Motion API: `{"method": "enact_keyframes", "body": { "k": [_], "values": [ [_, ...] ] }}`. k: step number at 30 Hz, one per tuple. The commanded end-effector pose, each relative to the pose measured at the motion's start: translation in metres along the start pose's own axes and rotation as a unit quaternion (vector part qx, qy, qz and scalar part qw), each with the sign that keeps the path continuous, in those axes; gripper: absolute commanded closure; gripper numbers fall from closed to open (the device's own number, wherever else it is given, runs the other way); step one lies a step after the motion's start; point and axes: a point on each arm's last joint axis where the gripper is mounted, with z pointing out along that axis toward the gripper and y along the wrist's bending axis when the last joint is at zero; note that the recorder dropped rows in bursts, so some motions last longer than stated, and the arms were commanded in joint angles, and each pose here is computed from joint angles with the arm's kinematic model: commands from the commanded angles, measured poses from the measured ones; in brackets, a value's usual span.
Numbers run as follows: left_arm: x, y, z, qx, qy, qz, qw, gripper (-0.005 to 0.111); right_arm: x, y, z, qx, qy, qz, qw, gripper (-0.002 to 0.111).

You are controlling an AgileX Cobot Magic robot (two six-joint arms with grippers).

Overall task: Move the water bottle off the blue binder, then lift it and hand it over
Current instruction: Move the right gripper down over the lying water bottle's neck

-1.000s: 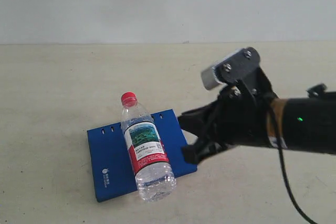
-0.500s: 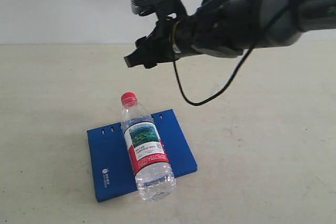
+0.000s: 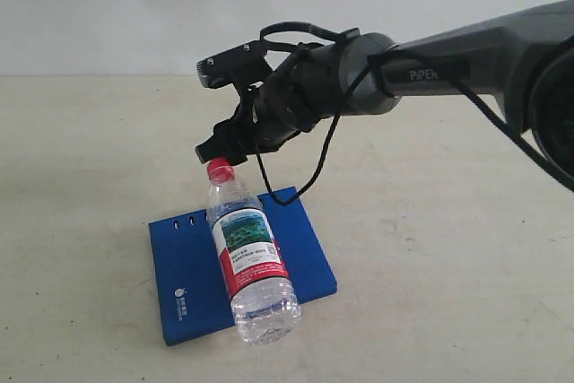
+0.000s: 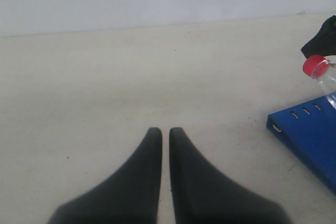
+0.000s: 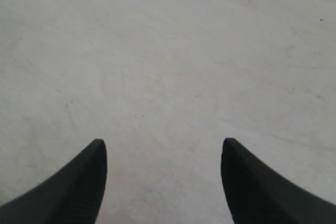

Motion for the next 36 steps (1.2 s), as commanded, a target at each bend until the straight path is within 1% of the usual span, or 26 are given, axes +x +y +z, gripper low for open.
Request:
{"method": "enact_keyframes", "body": {
  "k": [1,3,7,13,18,21,24,27,29,31,34,36],
  "values": [
    [0.0,-0.001,0.0,0.005,-0.002,0.0,1.0,0.102,-0.014,0.002,-0.006,-0.009,-0.021,-0.028,0.999,0.052],
    [0.0,-0.001,0.0,0.005,-0.002,0.0,1.0,0.102,-0.021,0.005,-0.009,-0.011,-0.033,-0.043,0.998,0.052],
    [0.0,-0.001,0.0,0.005,-0.002,0.0,1.0,0.102,-0.028,0.016,-0.017,-0.02,-0.039,-0.044,0.998,0.052],
    [0.0,-0.001,0.0,0.005,-0.002,0.0,1.0,0.102,-0.034,0.043,-0.035,-0.04,-0.041,-0.051,0.997,0.052],
    [0.0,-0.001,0.0,0.005,-0.002,0.0,1.0,0.102,-0.038,0.061,-0.056,-0.042,-0.036,-0.113,0.992,0.052],
    [0.0,-0.001,0.0,0.005,-0.002,0.0,1.0,0.102,-0.039,0.068,-0.064,-0.043,-0.03,-0.122,0.991,0.052],
    [0.0,-0.001,0.0,0.005,-0.002,0.0,1.0,0.102,-0.035,0.068,-0.066,-0.04,-0.002,-0.118,0.992,0.052],
    [0.0,-0.001,0.0,0.005,-0.002,0.0,1.0,0.102,-0.025,0.065,-0.067,-0.028,0.052,-0.115,0.992,0.052],
    [0.0,-0.001,0.0,0.005,-0.002,0.0,1.0,0.102,-0.014,0.062,-0.069,-0.021,0.119,-0.143,0.982,0.052],
    [0.0,-0.001,0.0,0.005,-0.002,0.0,1.0,0.102,-0.002,0.057,-0.072,-0.014,0.186,-0.171,0.967,0.052],
    [0.0,-0.001,0.0,0.005,-0.002,0.0,1.0,0.102,-0.002,0.053,-0.077,-0.004,0.201,-0.181,0.963,0.052],
    [0.0,-0.001,0.0,0.005,-0.002,0.0,1.0,0.102,-0.01,0.054,-0.079,-0.006,0.179,-0.179,0.967,0.052]
  ]
}}
